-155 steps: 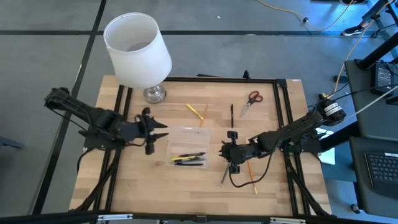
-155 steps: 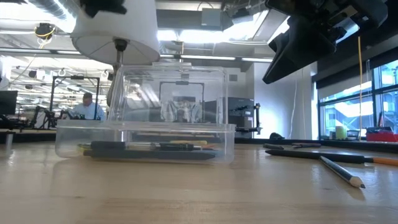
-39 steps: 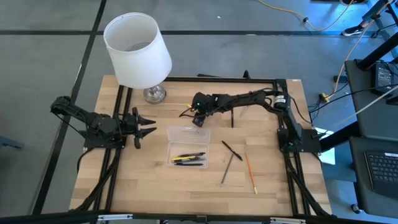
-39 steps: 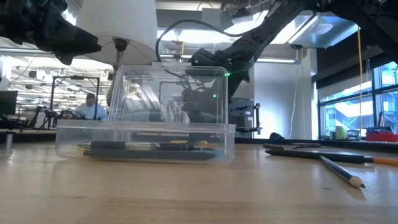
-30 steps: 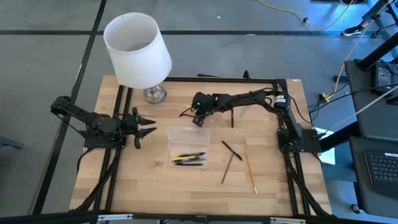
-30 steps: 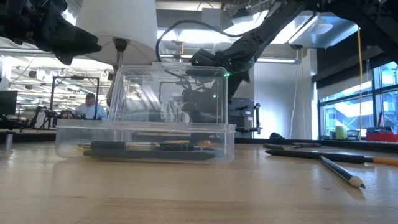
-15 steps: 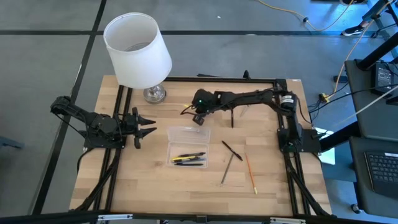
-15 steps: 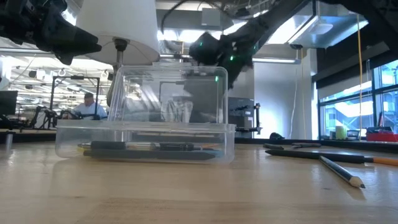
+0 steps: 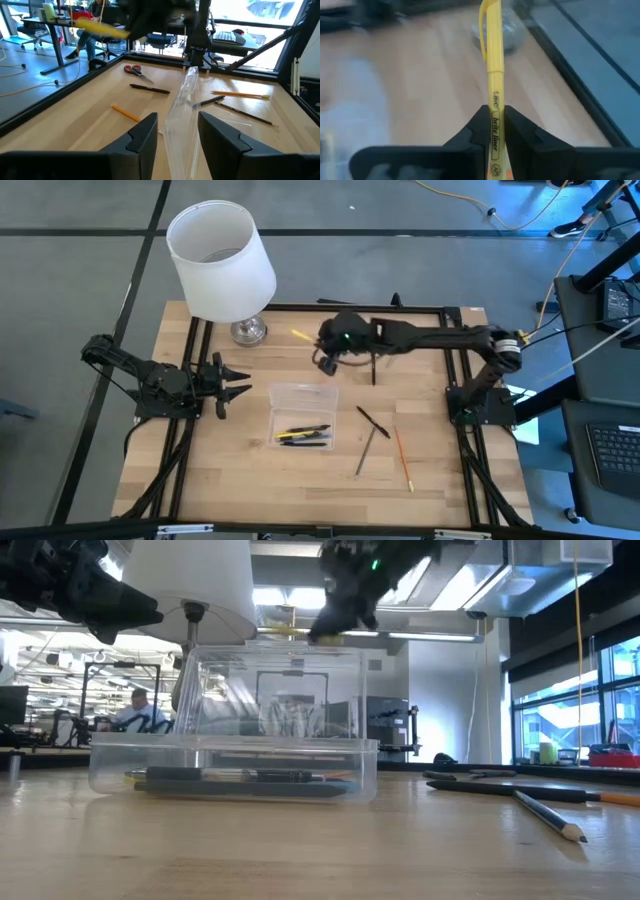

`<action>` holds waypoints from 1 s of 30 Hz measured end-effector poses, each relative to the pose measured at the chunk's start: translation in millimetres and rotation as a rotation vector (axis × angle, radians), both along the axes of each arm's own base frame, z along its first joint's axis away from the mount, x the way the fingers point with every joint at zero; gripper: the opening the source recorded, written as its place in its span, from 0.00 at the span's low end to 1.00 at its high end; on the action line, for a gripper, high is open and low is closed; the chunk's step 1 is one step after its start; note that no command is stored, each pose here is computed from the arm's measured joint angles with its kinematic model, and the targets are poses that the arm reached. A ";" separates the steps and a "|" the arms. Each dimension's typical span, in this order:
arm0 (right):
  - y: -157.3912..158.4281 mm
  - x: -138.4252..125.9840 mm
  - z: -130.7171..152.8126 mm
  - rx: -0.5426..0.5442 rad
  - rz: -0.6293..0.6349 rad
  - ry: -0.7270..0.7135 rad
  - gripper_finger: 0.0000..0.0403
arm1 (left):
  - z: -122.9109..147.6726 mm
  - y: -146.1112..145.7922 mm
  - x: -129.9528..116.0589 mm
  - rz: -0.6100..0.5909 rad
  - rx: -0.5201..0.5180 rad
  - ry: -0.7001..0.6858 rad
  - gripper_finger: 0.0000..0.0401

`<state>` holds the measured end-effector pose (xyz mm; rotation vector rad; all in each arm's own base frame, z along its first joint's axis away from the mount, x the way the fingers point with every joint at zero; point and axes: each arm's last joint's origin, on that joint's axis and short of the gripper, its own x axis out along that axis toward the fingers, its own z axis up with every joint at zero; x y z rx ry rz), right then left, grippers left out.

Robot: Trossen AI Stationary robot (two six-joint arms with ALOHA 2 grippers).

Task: Pick & place school supplies into a supply box
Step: Put the yellow pen into the transparent supply box

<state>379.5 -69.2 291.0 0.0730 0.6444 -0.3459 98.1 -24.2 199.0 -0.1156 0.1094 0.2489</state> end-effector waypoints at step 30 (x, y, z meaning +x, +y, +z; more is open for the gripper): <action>191.7 26.5 -109.4 -0.131 0.263 0.239 0.12 | 0.0 0.0 0.0 0.001 0.000 0.000 0.34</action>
